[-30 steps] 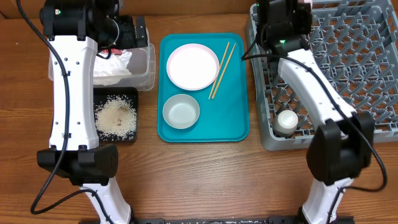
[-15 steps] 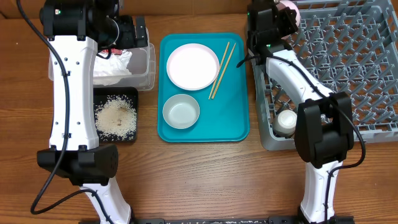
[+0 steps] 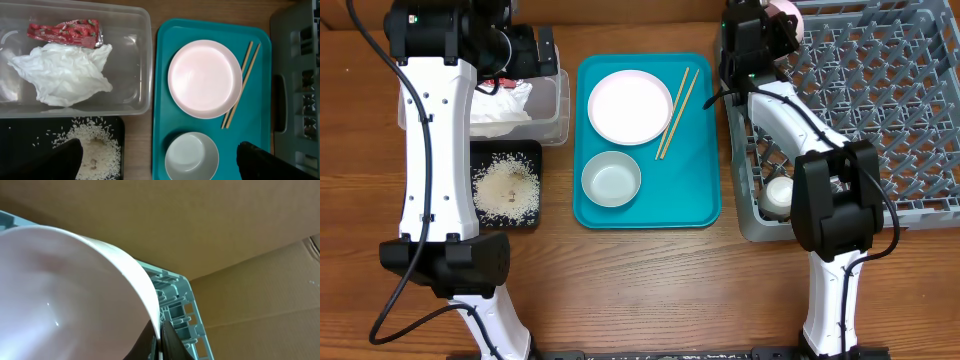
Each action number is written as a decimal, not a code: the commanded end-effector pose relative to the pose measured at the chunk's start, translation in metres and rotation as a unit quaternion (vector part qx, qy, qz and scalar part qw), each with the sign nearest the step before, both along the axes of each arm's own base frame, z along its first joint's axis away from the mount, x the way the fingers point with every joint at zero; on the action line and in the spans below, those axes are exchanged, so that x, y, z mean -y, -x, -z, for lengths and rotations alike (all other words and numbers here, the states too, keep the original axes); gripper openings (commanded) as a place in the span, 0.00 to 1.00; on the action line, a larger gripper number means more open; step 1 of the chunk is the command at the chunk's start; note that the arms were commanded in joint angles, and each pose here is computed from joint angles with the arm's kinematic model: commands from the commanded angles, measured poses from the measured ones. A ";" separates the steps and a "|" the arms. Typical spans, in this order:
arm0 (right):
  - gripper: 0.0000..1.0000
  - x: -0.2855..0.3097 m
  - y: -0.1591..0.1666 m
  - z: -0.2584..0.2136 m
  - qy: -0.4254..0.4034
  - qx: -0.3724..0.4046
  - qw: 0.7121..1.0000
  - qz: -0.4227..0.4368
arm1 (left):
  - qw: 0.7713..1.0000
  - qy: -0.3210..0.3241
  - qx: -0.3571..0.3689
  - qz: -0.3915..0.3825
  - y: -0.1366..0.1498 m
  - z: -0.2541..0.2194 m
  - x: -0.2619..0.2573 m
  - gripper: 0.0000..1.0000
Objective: Sort waste into correct bins and load items into the dishwasher
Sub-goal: 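Carry the pink bowl right and set it in the dish rack, then reach the right gripper to the pale bowl and grasp its rim, then carry the pale bowl into the dish rack with the right gripper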
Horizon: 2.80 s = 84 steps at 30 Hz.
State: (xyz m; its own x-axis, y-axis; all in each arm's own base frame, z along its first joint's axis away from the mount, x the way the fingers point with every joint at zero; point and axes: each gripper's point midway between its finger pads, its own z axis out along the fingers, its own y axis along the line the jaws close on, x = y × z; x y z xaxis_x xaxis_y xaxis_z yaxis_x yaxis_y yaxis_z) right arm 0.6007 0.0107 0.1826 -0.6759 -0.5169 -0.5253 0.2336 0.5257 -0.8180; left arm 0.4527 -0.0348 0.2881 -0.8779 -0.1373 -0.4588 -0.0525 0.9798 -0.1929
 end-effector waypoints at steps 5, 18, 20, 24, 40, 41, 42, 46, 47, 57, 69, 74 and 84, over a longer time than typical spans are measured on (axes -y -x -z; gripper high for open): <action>0.28 -0.029 0.000 0.006 0.014 -0.015 0.999 -0.024 | 1.000 0.000 -0.002 -0.007 -0.003 0.002 0.001 1.00; 0.35 -0.082 0.010 0.003 0.024 -0.012 0.998 -0.057 | 1.000 0.000 -0.002 -0.007 -0.003 0.002 0.001 1.00; 0.37 -0.087 0.010 0.001 0.022 -0.007 0.998 -0.060 | 1.000 0.000 -0.002 -0.007 -0.003 0.002 0.001 1.00; 0.47 -0.093 0.009 -0.005 0.015 0.009 0.998 -0.065 | 1.000 0.000 -0.002 -0.007 -0.003 0.002 0.001 1.00; 0.78 -0.198 0.073 -0.059 -0.405 -0.109 0.876 -0.237 | 1.000 0.000 -0.002 -0.007 -0.003 0.002 0.001 1.00; 0.88 -0.219 0.089 -0.053 -0.449 -0.152 0.839 -0.265 | 1.000 0.000 -0.002 -0.007 -0.003 0.002 0.001 1.00; 1.00 -0.239 0.107 -0.048 -0.488 -0.195 0.799 -0.293 | 1.000 0.000 -0.002 -0.007 -0.003 0.002 0.001 1.00; 1.00 -0.294 0.173 -0.038 -0.600 -0.333 0.634 -0.355 | 1.000 0.000 -0.002 -0.007 -0.003 0.002 0.001 1.00; 1.00 -0.299 0.183 -0.032 -0.614 -0.352 0.614 -0.350 | 1.000 0.000 -0.002 -0.007 -0.003 0.002 0.001 1.00; 0.72 -0.286 0.217 0.077 -0.649 -0.404 0.634 -0.118 | 1.000 0.000 -0.002 -0.007 -0.003 0.002 0.001 1.00; 0.43 -0.278 0.242 0.154 -0.652 -0.364 0.665 0.017 | 1.000 0.000 -0.002 -0.007 -0.003 0.002 0.001 1.00; 0.21 -0.279 0.243 0.155 -0.651 -0.364 0.666 0.021 | 1.000 0.000 -0.002 -0.007 -0.003 0.002 0.001 1.00; 0.04 -0.269 0.237 0.137 -0.652 -0.349 0.673 0.033 | 1.000 0.000 -0.002 -0.007 -0.003 0.002 0.001 1.00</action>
State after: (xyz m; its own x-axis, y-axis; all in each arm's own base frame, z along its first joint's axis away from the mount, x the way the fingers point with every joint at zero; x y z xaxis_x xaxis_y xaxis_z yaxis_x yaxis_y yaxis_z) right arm 0.3519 0.2825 0.0256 -0.9953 0.0962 -0.0095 0.0849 0.9173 0.3890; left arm 0.4528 -0.0344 0.2880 -0.8776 -0.1411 -0.4583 -0.0564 0.9795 -0.1934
